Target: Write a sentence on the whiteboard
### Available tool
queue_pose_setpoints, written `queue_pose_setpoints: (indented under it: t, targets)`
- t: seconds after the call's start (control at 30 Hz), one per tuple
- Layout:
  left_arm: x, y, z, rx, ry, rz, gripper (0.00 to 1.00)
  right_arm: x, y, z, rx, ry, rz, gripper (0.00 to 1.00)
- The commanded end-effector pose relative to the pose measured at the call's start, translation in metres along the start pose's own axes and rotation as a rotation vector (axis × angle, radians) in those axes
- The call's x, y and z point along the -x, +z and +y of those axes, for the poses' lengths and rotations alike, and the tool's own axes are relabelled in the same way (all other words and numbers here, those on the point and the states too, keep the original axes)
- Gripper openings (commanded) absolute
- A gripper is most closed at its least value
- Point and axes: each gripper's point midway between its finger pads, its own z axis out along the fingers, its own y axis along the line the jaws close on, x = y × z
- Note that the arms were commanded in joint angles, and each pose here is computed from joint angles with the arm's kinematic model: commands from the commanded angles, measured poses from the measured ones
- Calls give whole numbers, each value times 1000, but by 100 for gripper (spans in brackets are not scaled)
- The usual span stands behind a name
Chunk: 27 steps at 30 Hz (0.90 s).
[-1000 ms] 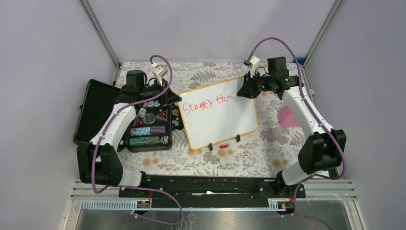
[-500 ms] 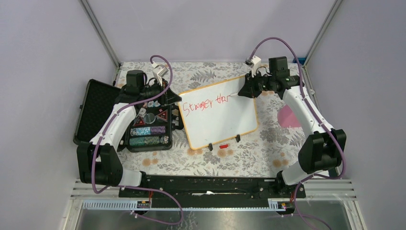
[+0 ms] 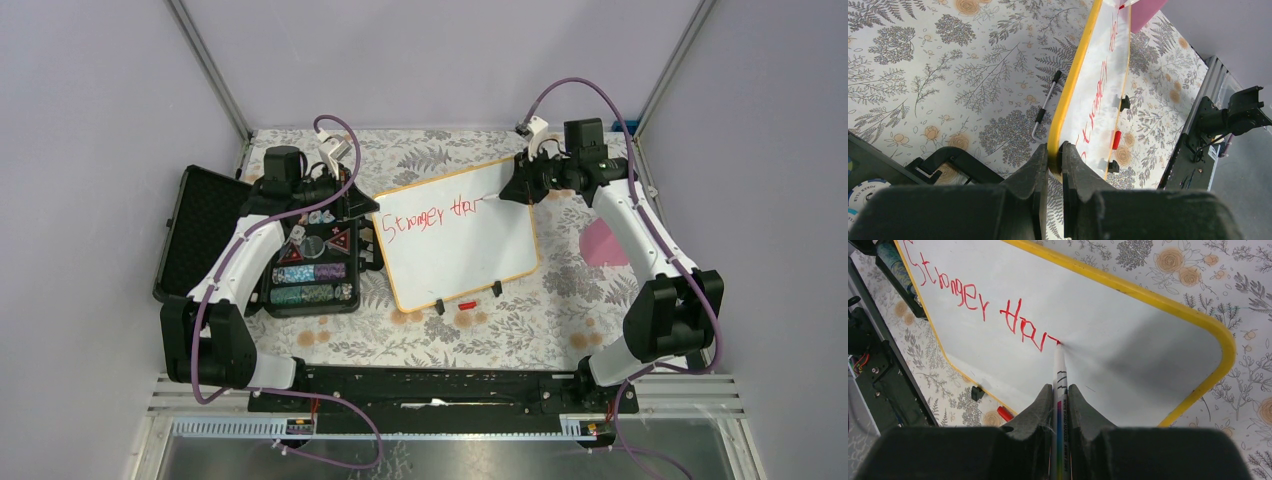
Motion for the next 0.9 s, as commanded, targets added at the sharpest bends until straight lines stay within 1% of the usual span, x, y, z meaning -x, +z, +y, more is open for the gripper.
queue_pose_setpoints:
  t: [0.0, 0.4, 0.5, 0.67, 0.83, 0.87]
  targets:
    - [-14, 8, 0, -3, 33, 46, 0, -1, -4, -5, -25, -25, -12, 0]
    - [-14, 8, 0, -2, 34, 45, 0, -17, -7, 4, -5, -13, 12, 0]
    - [-14, 8, 0, -4, 34, 45, 0, -15, -11, 9, -1, -22, 7, 0]
    - [-12, 9, 0, -5, 33, 44, 0, -6, -20, 27, 64, -27, -7, 0]
    - [-9, 6, -2, 0, 37, 38, 17, -2, -23, 48, 119, -39, -14, 0]
    - [-8, 6, -3, 0, 37, 38, 24, -2, -23, 51, 128, -34, -14, 0]
